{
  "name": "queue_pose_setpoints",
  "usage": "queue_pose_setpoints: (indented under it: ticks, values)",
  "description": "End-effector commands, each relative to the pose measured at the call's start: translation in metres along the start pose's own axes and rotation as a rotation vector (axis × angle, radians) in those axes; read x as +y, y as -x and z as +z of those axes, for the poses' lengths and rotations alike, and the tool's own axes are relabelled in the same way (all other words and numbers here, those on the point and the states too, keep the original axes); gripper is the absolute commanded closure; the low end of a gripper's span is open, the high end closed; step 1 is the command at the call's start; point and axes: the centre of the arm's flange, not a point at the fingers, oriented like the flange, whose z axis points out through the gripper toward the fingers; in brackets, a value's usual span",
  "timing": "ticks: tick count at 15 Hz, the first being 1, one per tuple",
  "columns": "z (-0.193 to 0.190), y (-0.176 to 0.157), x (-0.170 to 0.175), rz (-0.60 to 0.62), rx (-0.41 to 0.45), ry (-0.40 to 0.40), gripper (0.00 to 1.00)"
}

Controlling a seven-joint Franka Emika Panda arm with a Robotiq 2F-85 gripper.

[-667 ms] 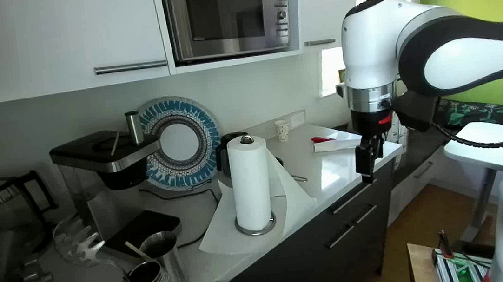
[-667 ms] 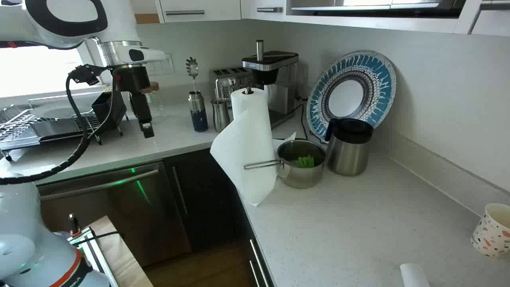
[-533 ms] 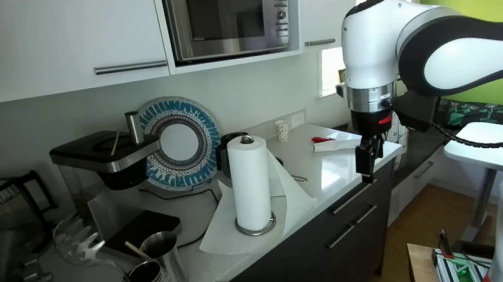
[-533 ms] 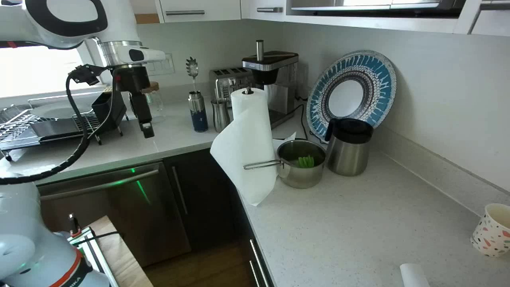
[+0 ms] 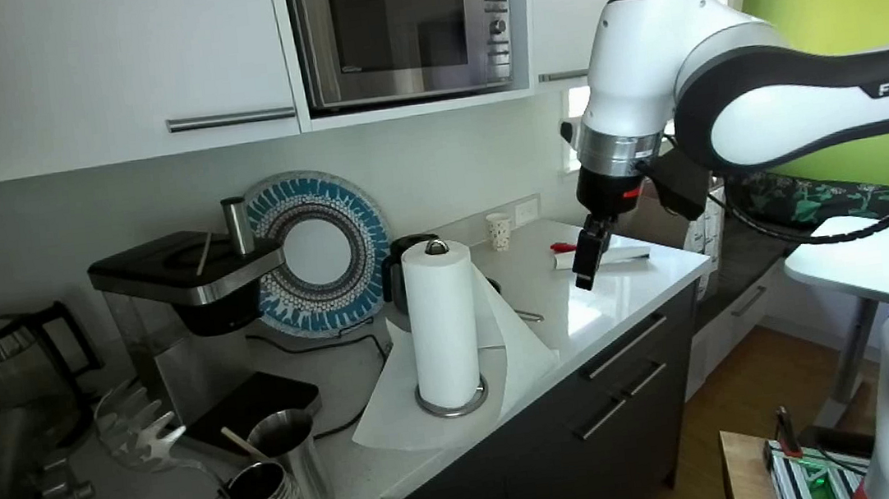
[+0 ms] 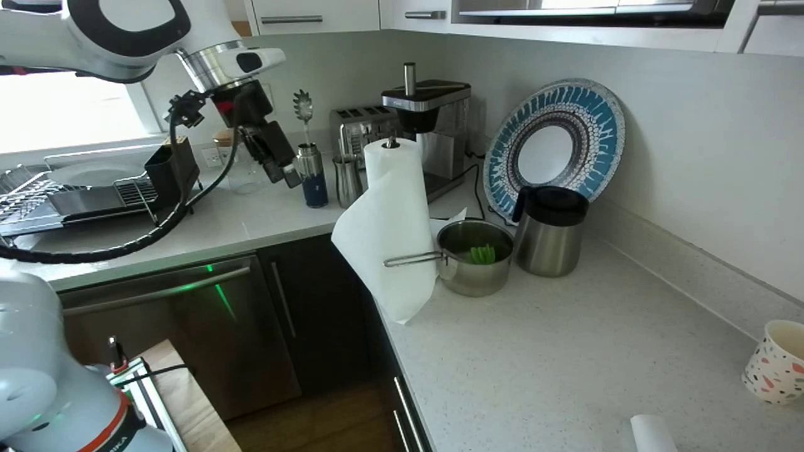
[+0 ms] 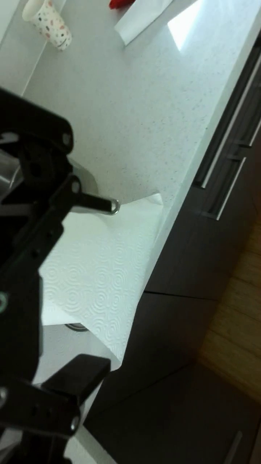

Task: Move the kitchen paper roll to the left side of the kitchen counter

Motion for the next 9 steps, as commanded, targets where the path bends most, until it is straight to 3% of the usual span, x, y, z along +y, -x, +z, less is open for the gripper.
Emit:
queue_pose_setpoints:
  ticks: [1, 5, 6, 9]
  values:
    - [-0.008, -0.041, 0.016, -0.162, -0.01, -0.108, 0.0]
    - [-0.027, -0.074, 0.032, -0.349, -0.017, -0.185, 0.0]
    - [-0.017, -0.052, 0.027, -0.269, 0.018, -0.137, 0.0]
    - [-0.019, -0.058, 0.029, -0.276, 0.018, -0.142, 0.0]
